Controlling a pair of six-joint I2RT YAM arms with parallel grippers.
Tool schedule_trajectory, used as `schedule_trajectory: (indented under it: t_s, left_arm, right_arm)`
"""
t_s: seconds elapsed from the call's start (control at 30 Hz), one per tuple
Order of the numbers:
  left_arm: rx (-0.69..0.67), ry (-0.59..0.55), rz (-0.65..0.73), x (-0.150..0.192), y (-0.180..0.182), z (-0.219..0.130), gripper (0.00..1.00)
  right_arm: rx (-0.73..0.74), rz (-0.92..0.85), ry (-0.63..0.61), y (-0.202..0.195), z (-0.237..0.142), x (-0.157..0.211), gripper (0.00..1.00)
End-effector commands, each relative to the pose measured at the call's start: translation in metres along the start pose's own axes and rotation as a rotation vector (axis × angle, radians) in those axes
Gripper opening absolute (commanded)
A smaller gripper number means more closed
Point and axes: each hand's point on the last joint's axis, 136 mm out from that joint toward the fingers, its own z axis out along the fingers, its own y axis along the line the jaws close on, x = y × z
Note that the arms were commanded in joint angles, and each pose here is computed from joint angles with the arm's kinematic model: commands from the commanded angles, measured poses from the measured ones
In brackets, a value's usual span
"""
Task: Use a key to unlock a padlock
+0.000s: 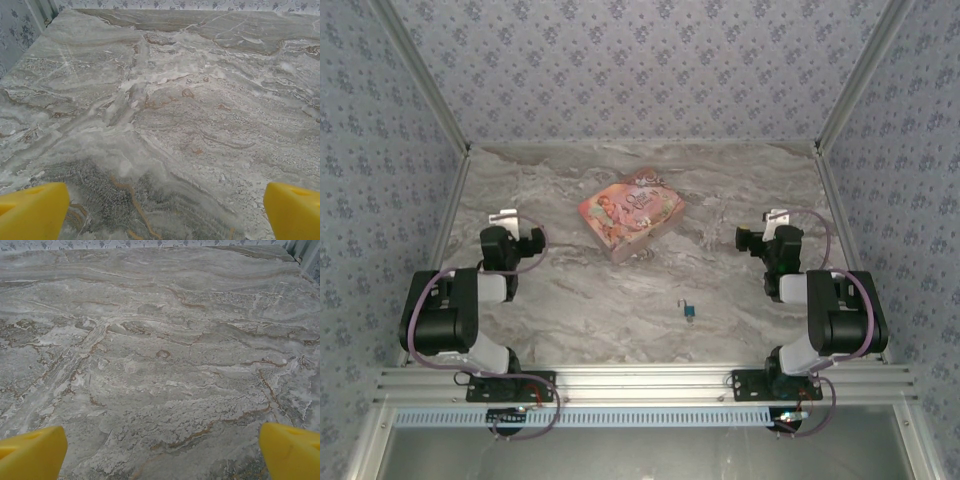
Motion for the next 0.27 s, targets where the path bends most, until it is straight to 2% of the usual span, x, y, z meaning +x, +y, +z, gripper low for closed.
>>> schedule_trajectory:
  t_s: [0.0, 0.23]
  left_arm:
    - [0.015, -0.016, -0.015, -0.007, -0.0023, 0.0016, 1.0]
    - [0.014, -0.016, -0.015, -0.0069, -0.0021, 0.0016, 0.99]
  right_arm:
    - [0.018, -0.015, 0.003, -0.0029, 0.002, -0.0007, 1.0]
    - [0.017, -0.014, 0.003, -0.0029, 0.002, -0.0005, 1.0]
